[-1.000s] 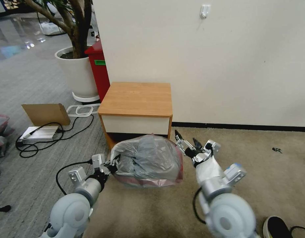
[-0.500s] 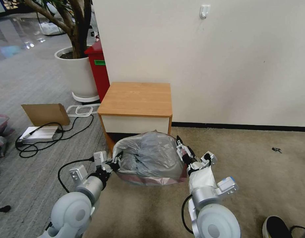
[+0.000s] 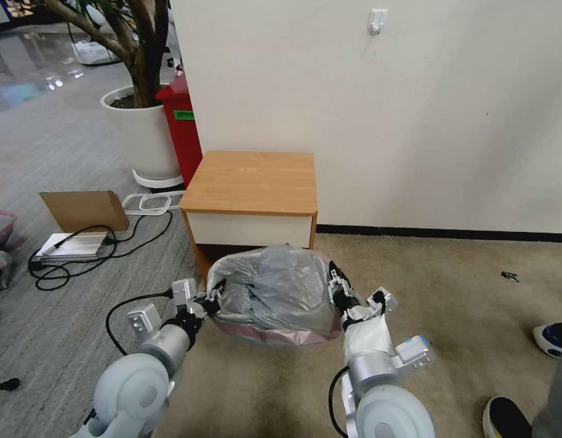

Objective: Pick up the garbage bag from the table and place it over the trash can.

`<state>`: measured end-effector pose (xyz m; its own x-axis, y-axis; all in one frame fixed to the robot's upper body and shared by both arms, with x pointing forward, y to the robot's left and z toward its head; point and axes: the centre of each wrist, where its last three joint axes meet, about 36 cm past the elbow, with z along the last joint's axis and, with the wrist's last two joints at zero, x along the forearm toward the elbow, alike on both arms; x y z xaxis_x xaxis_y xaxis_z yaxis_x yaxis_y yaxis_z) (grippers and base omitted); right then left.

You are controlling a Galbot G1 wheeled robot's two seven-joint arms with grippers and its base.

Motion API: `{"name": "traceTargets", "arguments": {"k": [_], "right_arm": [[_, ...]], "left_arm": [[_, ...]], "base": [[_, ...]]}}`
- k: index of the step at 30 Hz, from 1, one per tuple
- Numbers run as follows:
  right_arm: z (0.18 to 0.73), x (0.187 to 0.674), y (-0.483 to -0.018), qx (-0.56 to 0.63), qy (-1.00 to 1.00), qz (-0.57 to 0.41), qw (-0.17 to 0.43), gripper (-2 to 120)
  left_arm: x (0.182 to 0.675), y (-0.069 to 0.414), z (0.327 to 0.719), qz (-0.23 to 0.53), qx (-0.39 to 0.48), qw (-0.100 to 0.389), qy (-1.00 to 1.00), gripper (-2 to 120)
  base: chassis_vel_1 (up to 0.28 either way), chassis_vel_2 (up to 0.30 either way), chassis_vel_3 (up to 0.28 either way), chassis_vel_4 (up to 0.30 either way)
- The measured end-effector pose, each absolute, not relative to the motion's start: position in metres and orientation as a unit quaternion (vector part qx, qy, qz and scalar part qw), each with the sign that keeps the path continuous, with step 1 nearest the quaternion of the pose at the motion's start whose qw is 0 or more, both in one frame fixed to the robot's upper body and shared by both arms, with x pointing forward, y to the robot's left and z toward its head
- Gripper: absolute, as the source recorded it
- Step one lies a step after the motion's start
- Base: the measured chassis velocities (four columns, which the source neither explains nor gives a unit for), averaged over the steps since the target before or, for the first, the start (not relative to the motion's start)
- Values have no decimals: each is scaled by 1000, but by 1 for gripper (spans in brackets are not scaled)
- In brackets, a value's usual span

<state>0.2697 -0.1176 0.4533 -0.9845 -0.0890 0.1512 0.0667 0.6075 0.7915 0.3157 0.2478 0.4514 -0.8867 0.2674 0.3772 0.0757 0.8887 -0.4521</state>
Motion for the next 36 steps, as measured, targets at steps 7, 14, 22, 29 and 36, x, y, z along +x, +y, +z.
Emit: {"name": "traceTargets", "arguments": {"k": [7, 14, 22, 29, 36], "right_arm": [[456, 274, -119, -2, -890, -449, 76, 0], [447, 285, -126, -16, -895, -439, 77, 0], [418, 296, -135, -29, -907, -406, 104, 0], [393, 299, -136, -36, -912, -391, 120, 0], [389, 296, -138, -31, -921, -373, 105, 0]], "left_arm": [[314, 245, 451, 222, -93, 222, -945, 5], [312, 244, 455, 237, -100, 222, -940, 5], [306, 247, 467, 273, -110, 220, -930, 5], [303, 247, 472, 283, -113, 218, -927, 5], [301, 247, 472, 285, -113, 219, -926, 5]], "base": [[0, 0, 0, 0], [0, 0, 0, 0], [0, 0, 0, 0], [0, 0, 0, 0], [0, 0, 0, 0]]}}
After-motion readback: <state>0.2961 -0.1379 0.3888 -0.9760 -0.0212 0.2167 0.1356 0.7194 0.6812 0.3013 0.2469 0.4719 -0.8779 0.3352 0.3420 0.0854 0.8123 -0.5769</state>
